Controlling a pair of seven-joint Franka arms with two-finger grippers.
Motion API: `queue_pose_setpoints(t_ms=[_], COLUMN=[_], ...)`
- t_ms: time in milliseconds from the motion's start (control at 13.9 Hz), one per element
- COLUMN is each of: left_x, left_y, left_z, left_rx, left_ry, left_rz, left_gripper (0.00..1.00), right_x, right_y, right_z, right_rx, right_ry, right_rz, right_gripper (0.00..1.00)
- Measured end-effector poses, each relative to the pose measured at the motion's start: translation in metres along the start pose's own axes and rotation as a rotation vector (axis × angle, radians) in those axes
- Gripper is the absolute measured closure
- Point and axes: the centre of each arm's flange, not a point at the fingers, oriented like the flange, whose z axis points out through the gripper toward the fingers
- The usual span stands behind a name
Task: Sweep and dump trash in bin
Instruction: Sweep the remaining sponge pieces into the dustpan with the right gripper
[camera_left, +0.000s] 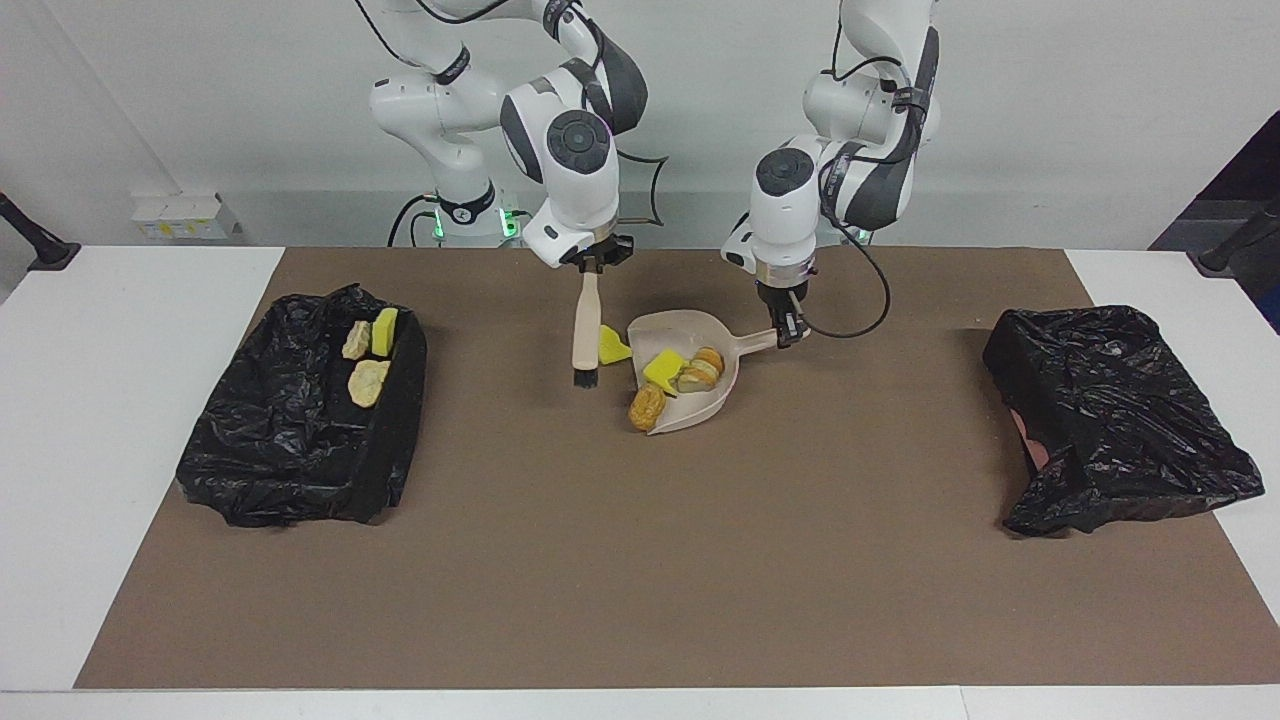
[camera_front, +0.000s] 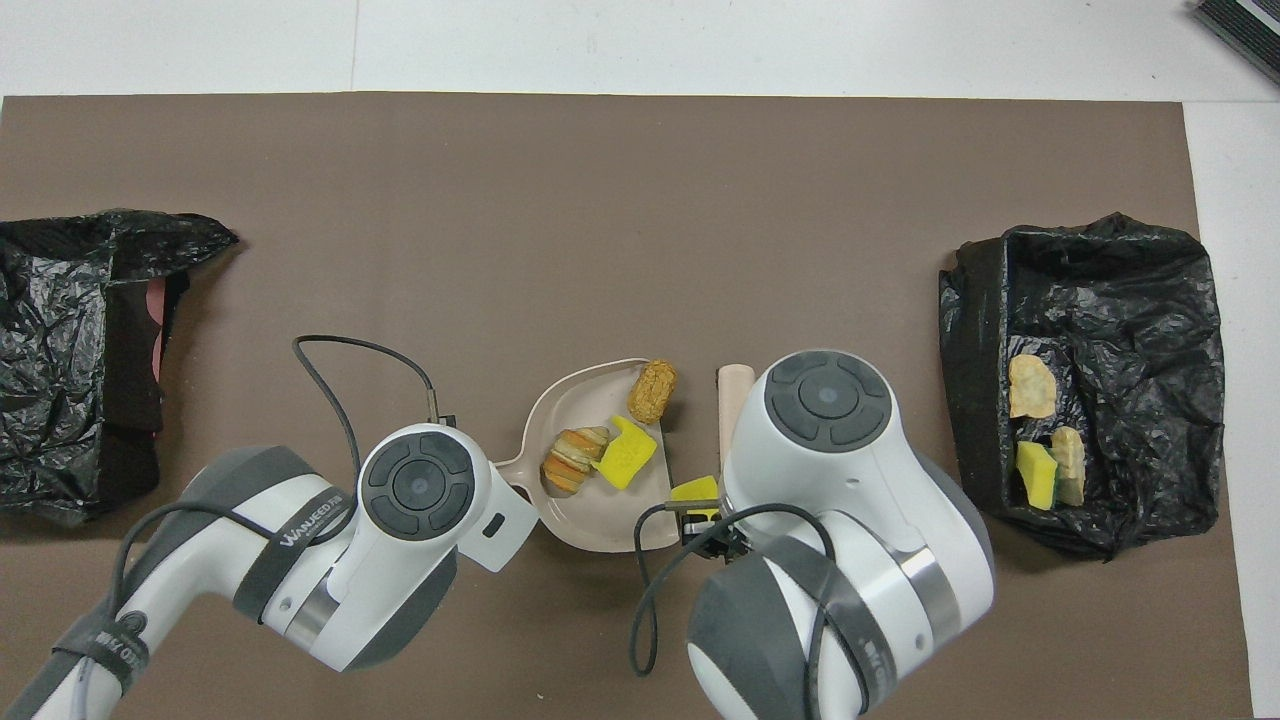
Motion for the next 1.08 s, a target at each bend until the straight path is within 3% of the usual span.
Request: queue_pose_setpoints(t_ms=[287, 574, 862, 1077], left_x=[-0.001, 0.000, 0.002, 0.002], left_y=[-0.001, -0.001, 0.001, 0.001], left_z=[0.000, 0.000, 0.000, -0.001], left_rx=[0.001, 0.002, 0.002, 0.003], left_ry=[0.002, 0.002, 0.002, 0.002], left_rz=[0.052, 0.060, 0.067, 0.087], left_gripper=[0.68, 0.68, 0.68, 0.68], right_x=[-0.026, -0.014, -0.007, -0.006], right_y=[0.020, 0.020, -0.024, -0.057], right_z=[0.043, 0.081, 0.106, 0.087], right_rx=[-0.069, -0.045, 0.095, 0.223], right_ry=[-0.032, -0.018, -0.018, -0.024], right_rz=[0.021, -0.020, -0.059, -0.063], right_gripper=[0.74, 0.74, 0.74, 0.74])
